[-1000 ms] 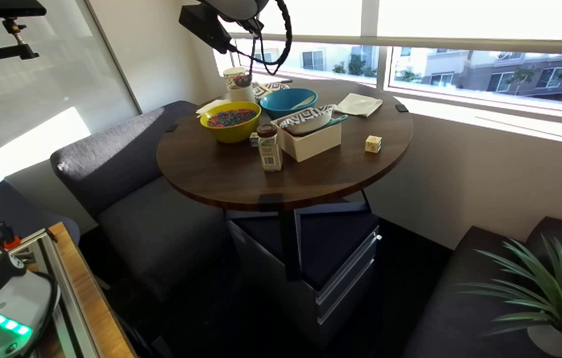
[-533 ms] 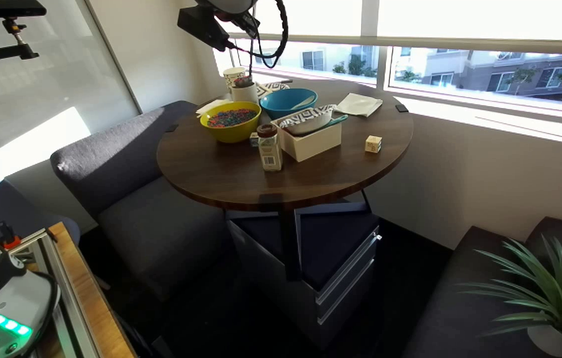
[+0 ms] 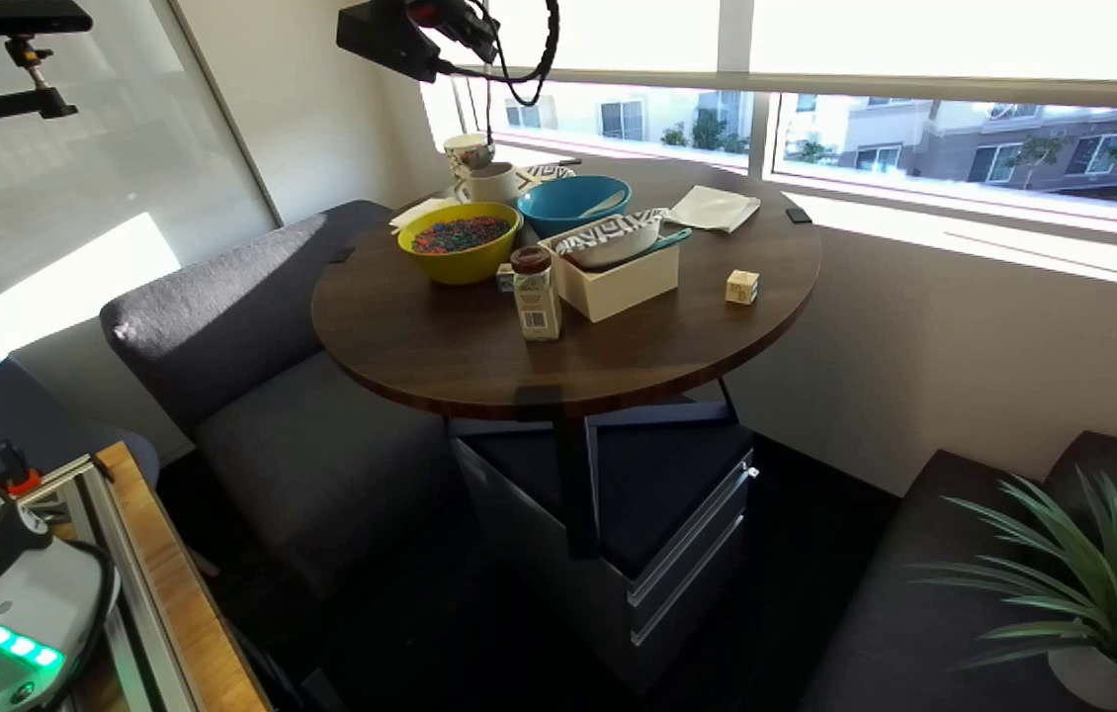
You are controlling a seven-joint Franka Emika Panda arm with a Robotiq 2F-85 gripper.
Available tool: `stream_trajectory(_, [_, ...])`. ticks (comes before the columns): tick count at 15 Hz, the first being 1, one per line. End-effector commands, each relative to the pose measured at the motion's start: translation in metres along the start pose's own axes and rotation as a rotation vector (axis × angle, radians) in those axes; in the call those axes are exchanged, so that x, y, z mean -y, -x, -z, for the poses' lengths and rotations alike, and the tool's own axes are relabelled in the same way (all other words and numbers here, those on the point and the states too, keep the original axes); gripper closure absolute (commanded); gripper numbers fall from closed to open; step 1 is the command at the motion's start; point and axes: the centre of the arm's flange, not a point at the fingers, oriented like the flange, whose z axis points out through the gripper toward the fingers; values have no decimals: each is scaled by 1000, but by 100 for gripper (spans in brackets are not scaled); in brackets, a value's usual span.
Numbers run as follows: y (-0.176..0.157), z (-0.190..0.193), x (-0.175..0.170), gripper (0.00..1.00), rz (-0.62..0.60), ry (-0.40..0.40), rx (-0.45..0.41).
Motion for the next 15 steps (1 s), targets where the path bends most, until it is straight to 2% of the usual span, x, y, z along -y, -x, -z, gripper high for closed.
stream_trajectory(1, [2,23,5,99,25,35,-17])
stream_trajectory(7, [1,34,-5,99,49,69,-18])
stream_trajectory(15, [7,23,6,99,159,112,-47])
